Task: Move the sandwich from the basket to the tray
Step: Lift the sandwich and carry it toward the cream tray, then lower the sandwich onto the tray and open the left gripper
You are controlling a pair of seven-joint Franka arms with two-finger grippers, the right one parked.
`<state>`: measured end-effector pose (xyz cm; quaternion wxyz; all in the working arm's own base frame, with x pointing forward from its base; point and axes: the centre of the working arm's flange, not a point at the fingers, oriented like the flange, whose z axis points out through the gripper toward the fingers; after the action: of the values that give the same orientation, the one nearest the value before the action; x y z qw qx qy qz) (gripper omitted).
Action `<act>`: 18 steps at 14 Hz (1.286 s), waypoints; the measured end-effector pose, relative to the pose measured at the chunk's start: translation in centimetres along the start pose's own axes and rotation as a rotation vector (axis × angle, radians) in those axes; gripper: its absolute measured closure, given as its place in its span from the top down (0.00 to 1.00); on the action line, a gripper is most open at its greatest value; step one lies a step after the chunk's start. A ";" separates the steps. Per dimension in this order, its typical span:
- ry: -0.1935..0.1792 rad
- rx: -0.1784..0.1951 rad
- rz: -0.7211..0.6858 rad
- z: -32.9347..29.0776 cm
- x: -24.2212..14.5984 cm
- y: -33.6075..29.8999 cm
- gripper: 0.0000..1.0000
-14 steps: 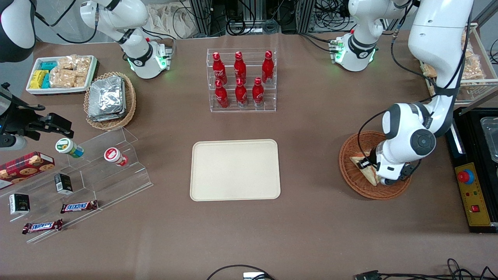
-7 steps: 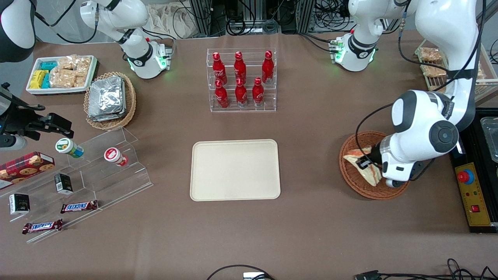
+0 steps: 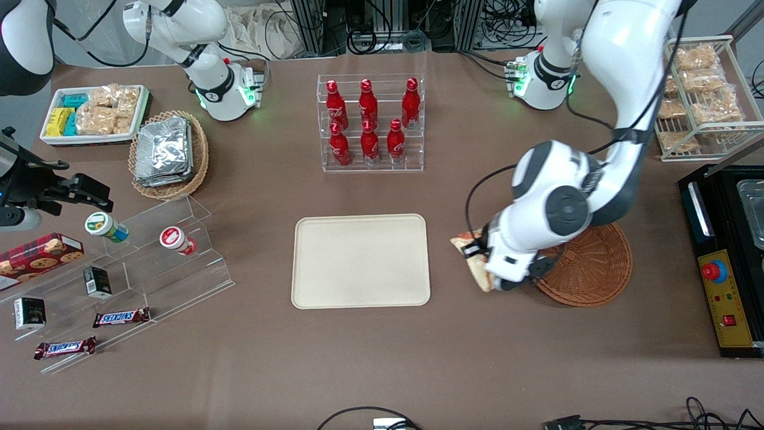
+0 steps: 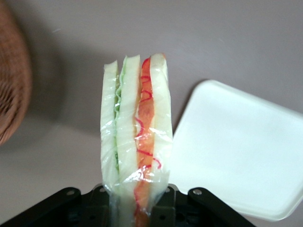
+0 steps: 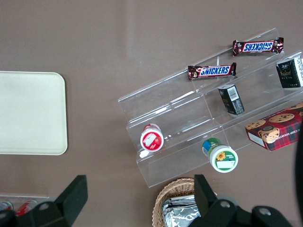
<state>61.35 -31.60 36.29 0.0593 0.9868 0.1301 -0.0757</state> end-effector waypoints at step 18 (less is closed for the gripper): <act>-0.044 0.034 0.421 16.1 -2.3 9.6 0.22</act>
<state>59.55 -43.55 21.84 0.0602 0.9912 -0.0815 -0.0852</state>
